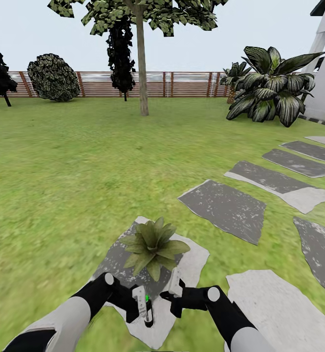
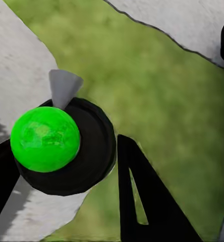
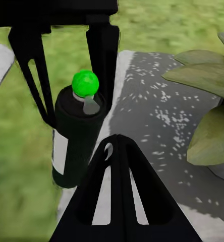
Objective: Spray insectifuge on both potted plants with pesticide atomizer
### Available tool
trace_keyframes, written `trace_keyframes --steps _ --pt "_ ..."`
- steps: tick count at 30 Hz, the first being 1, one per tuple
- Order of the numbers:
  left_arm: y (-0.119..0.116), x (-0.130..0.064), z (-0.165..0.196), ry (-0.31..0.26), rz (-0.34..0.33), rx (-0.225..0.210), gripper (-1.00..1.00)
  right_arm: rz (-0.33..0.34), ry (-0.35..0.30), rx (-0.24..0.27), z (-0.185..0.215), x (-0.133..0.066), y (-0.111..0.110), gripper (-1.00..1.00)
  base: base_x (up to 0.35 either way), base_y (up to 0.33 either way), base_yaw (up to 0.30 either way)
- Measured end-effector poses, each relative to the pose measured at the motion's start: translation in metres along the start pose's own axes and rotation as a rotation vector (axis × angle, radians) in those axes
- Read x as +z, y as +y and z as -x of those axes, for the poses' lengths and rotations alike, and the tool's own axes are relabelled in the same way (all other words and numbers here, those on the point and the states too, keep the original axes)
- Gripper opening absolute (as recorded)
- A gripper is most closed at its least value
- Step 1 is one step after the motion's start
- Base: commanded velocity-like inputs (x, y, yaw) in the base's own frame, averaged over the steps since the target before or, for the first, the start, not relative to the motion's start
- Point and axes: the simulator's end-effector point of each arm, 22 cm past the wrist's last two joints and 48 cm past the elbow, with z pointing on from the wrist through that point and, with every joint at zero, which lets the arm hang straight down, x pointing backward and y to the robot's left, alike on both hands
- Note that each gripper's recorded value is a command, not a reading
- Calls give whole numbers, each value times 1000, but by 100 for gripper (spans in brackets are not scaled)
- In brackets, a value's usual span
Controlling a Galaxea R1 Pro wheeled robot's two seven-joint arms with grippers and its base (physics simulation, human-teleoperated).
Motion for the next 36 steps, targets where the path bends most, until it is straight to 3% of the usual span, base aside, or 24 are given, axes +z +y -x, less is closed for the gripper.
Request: trace_keyframes --steps 7,8,11,17,20,23,25,27,29,30,31,34,36 --pt "29 -51 -82 105 74 -60 -100 3 4 2 -3 0 1 -100 0 0 0" --pt "32 -57 -91 114 83 -69 -100 3 5 3 -3 -1 1 100 0 0 0" --pt "41 -80 -121 151 114 -92 -100 4 10 5 -6 -2 1 100 0 0 0" --pt "52 -90 -129 150 164 -108 -100 -20 12 7 -9 -4 -5 100 0 0 0" --pt "73 -94 -128 139 264 -124 -100 -106 39 23 -27 -13 -23 100 0 0 0" --pt "96 -101 -124 100 372 -163 -100 -211 89 101 -67 -25 -34 100 0 0 0" --pt "109 -108 -120 55 439 -213 -100 -386 170 259 -136 -60 -47 100 0 0 0" --pt "115 -111 -119 37 469 -267 -100 -467 257 359 -194 -94 -41 100 0 0 0" --pt "118 -114 -126 66 485 -342 -100 -498 326 401 -233 -128 -35 100 0 0 0" --pt "119 -116 -133 101 490 -397 -100 -545 366 432 -261 -163 -39 100 0 0 0" --pt "119 -116 -135 111 490 -414 -100 -587 381 464 -277 -186 -42 100 0 0 0" --pt "119 -118 -136 123 488 -427 -100 -690 391 504 -291 -212 -53 100 0 0 0" --pt "118 -122 -143 165 484 -476 -100 -869 438 512 -307 -243 -69 100 0 0 0"
